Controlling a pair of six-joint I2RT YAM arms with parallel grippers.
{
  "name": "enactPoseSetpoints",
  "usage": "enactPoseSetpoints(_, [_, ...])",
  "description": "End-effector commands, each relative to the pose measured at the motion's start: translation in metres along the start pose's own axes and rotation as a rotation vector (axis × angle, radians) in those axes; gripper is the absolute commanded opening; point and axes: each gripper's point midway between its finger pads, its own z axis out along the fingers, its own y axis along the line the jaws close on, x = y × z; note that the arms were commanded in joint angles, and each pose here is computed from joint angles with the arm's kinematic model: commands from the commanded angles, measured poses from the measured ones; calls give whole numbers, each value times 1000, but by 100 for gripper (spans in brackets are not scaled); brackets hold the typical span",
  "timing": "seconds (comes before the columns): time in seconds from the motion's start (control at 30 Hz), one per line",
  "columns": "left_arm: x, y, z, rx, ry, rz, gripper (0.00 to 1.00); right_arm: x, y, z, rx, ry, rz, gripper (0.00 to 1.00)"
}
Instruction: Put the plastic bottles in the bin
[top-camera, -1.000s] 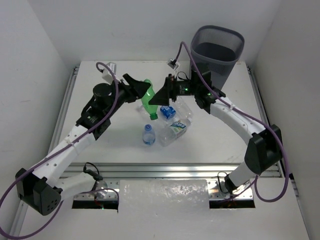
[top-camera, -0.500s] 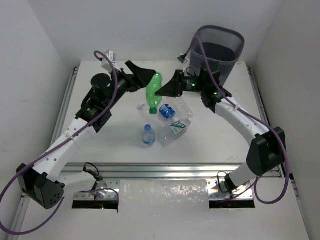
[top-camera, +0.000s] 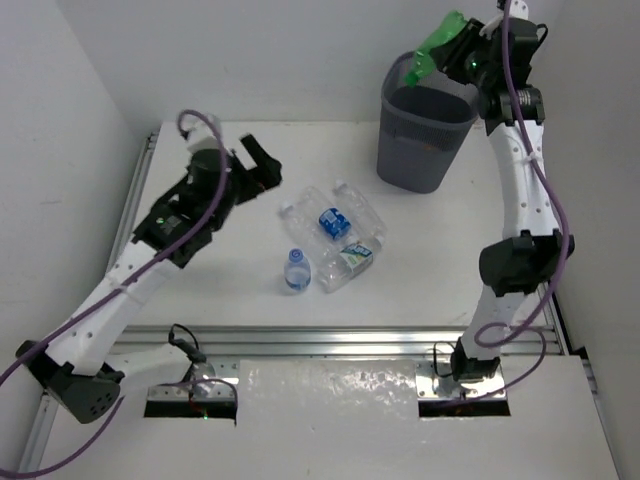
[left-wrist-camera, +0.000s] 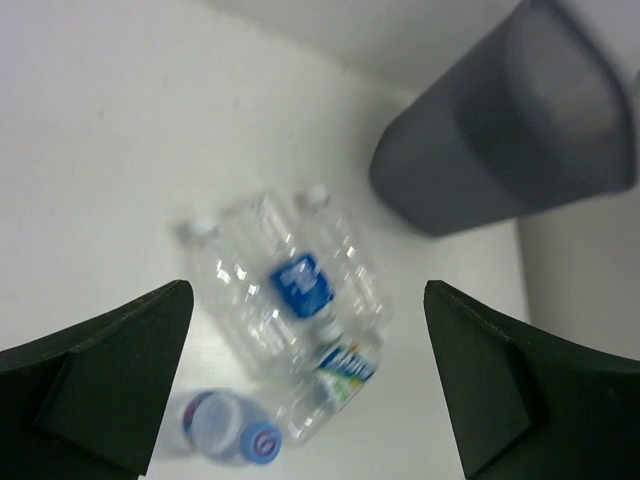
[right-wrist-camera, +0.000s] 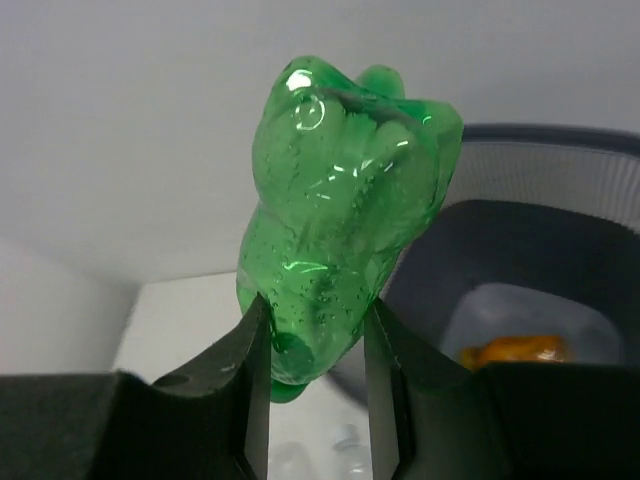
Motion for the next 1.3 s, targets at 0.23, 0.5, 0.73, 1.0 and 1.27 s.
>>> enactPoseSetpoints(0.23, [122, -16, -3, -97, 316, 322, 97, 27, -89, 19, 183, 108, -9, 97])
enactPoseSetpoints(0.5, [169, 11, 6, -255, 381, 435, 97, 33, -10, -49, 9, 133, -122, 99])
enactPoseSetpoints(0.73, [212, 37, 7, -280, 490, 479, 92, 111, 24, -98, -127, 279, -148, 99])
enactPoseSetpoints(1.0, [252, 60, 11, -288, 572, 506, 57, 173, 30, -134, -203, 350, -119, 99])
enactPoseSetpoints(1.27, [219, 57, -2, -280, 499, 484, 0, 251, 66, -174, -515, 492, -202, 99])
